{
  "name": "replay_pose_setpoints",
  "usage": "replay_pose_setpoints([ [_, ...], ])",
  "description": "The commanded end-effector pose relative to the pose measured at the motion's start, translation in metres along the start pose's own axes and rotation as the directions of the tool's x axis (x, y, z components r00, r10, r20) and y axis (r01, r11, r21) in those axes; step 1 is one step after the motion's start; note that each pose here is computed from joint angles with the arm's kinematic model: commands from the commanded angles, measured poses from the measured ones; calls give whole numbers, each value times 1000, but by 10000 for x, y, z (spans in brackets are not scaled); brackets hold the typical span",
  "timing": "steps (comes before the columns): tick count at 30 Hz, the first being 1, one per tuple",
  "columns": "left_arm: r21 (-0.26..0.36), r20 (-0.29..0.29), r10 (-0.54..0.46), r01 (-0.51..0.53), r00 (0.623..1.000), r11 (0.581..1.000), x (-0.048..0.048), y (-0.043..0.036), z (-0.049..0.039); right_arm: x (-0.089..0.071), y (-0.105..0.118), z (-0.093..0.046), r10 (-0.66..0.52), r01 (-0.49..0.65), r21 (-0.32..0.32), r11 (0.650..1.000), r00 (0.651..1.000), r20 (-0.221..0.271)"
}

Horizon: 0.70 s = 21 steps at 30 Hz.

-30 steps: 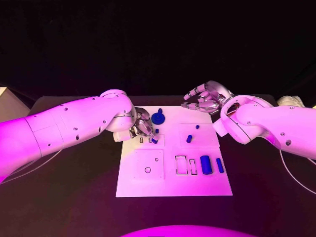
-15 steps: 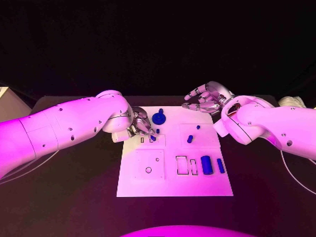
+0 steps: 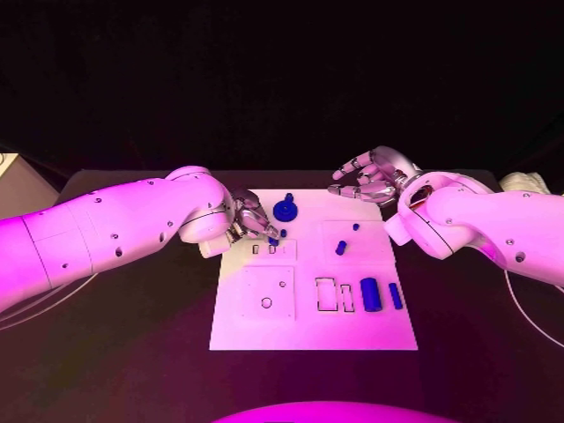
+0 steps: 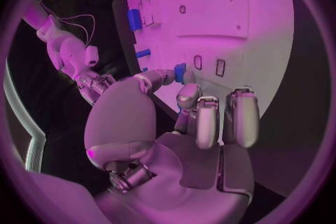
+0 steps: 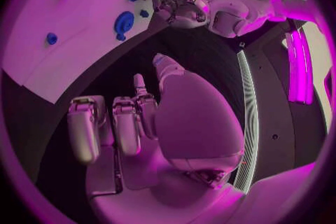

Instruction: Assemble the parts on the task board

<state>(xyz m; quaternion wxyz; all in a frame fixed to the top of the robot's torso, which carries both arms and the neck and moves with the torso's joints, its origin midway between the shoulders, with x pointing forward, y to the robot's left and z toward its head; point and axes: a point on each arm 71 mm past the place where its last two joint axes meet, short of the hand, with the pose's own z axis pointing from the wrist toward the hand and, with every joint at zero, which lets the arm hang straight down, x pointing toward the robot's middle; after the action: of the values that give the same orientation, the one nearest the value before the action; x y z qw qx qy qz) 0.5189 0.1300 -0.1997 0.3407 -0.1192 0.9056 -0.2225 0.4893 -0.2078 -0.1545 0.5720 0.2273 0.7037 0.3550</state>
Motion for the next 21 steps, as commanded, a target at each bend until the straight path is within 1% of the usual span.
replay_pose_setpoints([
  [1, 16, 66, 18, -19, 998, 1000, 5, -9, -2, 12, -3, -2, -9, 9, -7, 1000, 1000, -13],
  [5, 10, 75, 35, -36, 997, 999, 57, 21, 8, 15, -9, -4, -8, 8, -6, 1000, 1000, -13],
  [10, 3, 81, 52, -52, 995, 999, 99, 31, 23, 19, -15, -5, -8, 8, -5, 1000, 1000, -14],
  [21, -9, 74, 77, -76, 994, 997, 131, 30, 41, 24, -19, -5, -8, 8, -5, 1000, 1000, -14],
])
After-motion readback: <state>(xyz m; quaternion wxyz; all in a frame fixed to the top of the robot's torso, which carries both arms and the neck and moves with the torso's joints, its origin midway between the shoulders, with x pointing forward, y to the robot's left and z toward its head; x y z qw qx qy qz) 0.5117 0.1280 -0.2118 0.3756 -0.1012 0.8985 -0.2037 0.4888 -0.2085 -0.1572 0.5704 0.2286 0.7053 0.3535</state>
